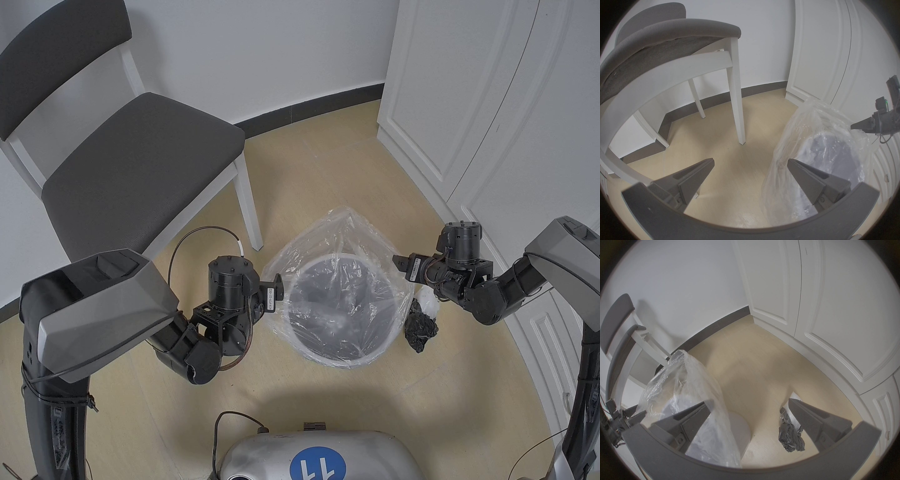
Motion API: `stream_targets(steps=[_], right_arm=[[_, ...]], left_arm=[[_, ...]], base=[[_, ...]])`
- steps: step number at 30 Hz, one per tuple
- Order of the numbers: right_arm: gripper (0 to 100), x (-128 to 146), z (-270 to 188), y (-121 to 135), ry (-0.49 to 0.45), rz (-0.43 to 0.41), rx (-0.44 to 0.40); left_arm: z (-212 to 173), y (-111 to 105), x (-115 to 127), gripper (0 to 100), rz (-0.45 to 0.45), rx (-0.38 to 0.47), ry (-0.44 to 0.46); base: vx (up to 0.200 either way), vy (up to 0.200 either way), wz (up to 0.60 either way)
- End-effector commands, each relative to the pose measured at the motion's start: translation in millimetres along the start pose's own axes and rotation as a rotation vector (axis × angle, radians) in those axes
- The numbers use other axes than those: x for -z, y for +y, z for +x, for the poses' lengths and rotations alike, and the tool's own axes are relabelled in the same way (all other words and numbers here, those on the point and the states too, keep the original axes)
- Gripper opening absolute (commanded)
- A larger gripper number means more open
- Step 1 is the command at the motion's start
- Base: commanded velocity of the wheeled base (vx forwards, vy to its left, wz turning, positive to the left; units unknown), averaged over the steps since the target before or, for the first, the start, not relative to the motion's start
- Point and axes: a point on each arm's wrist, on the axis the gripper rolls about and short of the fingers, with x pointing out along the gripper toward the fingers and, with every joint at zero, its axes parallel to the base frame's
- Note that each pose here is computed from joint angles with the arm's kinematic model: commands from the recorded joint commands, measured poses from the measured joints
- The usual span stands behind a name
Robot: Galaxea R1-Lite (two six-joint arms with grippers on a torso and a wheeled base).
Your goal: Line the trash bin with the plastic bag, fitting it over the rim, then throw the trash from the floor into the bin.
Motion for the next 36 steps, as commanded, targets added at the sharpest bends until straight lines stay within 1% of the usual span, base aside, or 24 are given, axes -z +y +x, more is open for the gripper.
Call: stream_targets(steps=[1,11,18,21,26,30,32,36], right_arm=[[100,0,6,-8,-0.001,0.008,0.011],[100,11,22,-12,0.015,0.022,0.021],[100,27,42,-20,0.04,0.034,0.043],[100,33,46,-22,0.053,0.032,0.049],[100,35,47,-25,0.064,0.032,0.059],[100,36,47,-30,0.08,0.026,0.072],[100,35,44,-34,0.111,0.019,0.09],[100,25,33,-37,0.154,0.009,0.112]], left_arm=[[10,1,10,100,0.001,-0.012,0.014],[23,6,18,100,-0.004,-0.035,0.018],[31,8,27,100,-0.001,-0.045,0.031],[35,8,32,100,0.001,-0.048,0.036],[36,11,34,100,0.003,-0.055,0.044],[34,13,40,100,0.021,-0.06,0.083],[29,16,47,100,0.046,-0.064,0.135],[20,19,48,100,0.068,-0.065,0.175]], base=[[0.0,0.0,0.0],[0.0,0.0,0.0],[0.0,0.0,0.0],[0.0,0.0,0.0],[0.0,0.0,0.0],[0.0,0.0,0.0],[0.0,0.0,0.0],[0.0,0.0,0.0]])
